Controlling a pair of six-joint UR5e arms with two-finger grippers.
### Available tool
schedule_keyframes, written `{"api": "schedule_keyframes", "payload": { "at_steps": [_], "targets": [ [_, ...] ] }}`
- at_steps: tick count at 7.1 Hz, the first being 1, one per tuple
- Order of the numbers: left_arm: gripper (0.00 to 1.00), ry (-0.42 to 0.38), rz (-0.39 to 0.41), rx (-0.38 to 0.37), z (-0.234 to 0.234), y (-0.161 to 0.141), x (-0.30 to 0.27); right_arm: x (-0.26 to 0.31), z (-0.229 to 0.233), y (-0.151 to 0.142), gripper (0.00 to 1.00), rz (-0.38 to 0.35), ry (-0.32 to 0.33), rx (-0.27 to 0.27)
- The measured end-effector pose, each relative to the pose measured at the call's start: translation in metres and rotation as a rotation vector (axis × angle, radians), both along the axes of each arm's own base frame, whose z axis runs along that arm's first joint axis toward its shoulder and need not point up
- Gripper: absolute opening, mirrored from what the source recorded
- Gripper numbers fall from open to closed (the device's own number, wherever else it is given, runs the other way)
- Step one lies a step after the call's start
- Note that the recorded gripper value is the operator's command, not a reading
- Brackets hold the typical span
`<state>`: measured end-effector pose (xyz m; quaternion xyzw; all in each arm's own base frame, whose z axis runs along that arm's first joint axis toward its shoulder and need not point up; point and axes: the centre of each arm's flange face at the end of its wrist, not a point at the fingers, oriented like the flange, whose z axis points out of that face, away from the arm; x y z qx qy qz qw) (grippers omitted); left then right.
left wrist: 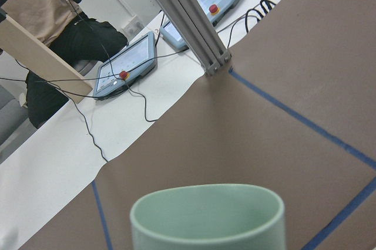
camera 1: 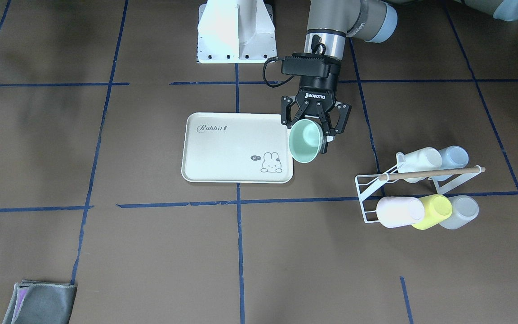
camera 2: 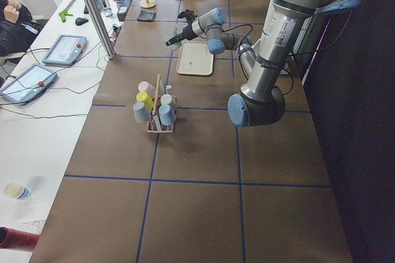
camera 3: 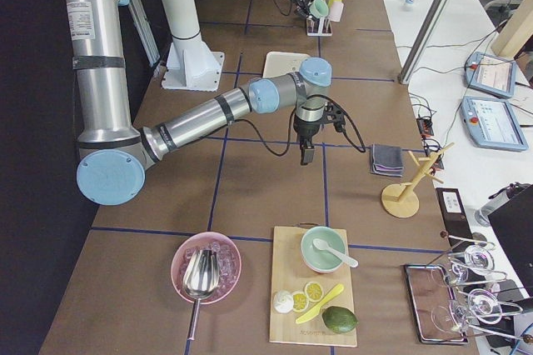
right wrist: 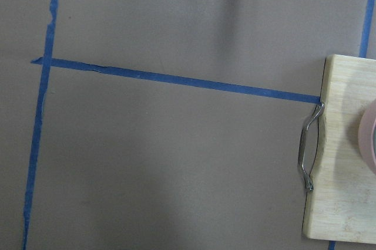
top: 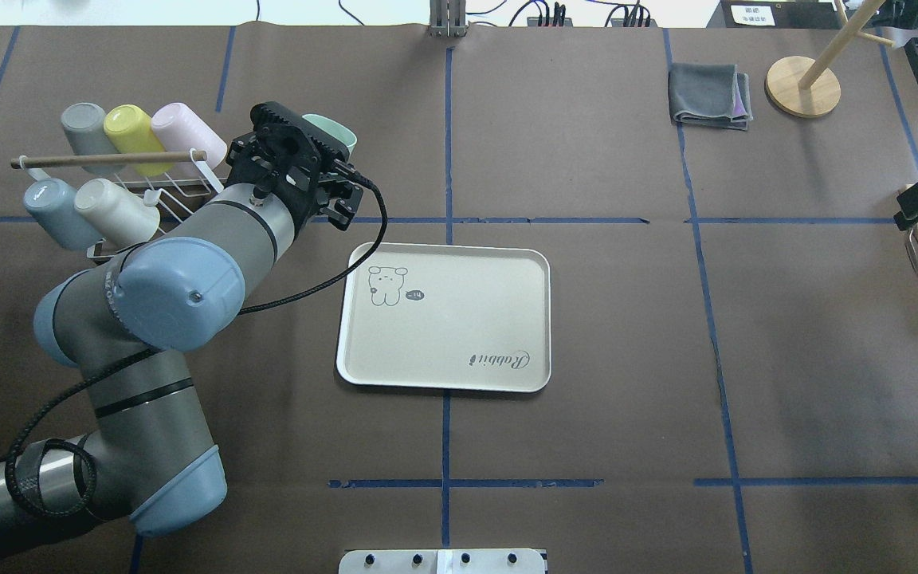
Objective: Pick up and place green cup on tray
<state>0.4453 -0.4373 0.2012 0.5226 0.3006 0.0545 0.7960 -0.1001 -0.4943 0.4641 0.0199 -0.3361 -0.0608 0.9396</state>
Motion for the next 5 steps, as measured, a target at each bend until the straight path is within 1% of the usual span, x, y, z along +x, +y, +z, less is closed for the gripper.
{"api": "schedule_keyframes", "payload": {
  "at_steps": [1,5],
  "targets": [
    [0.16,0.067,0.010,0.004,0.008,0.005,0.016,0.001,0.000,0.000,1.00,0.002,0.001,0.000],
    [0.16,0.235,0.079,0.066,0.030,0.029,0.065,0.002,0.002,0.000,1.00,0.005,0.002,-0.003]
  ]
}}
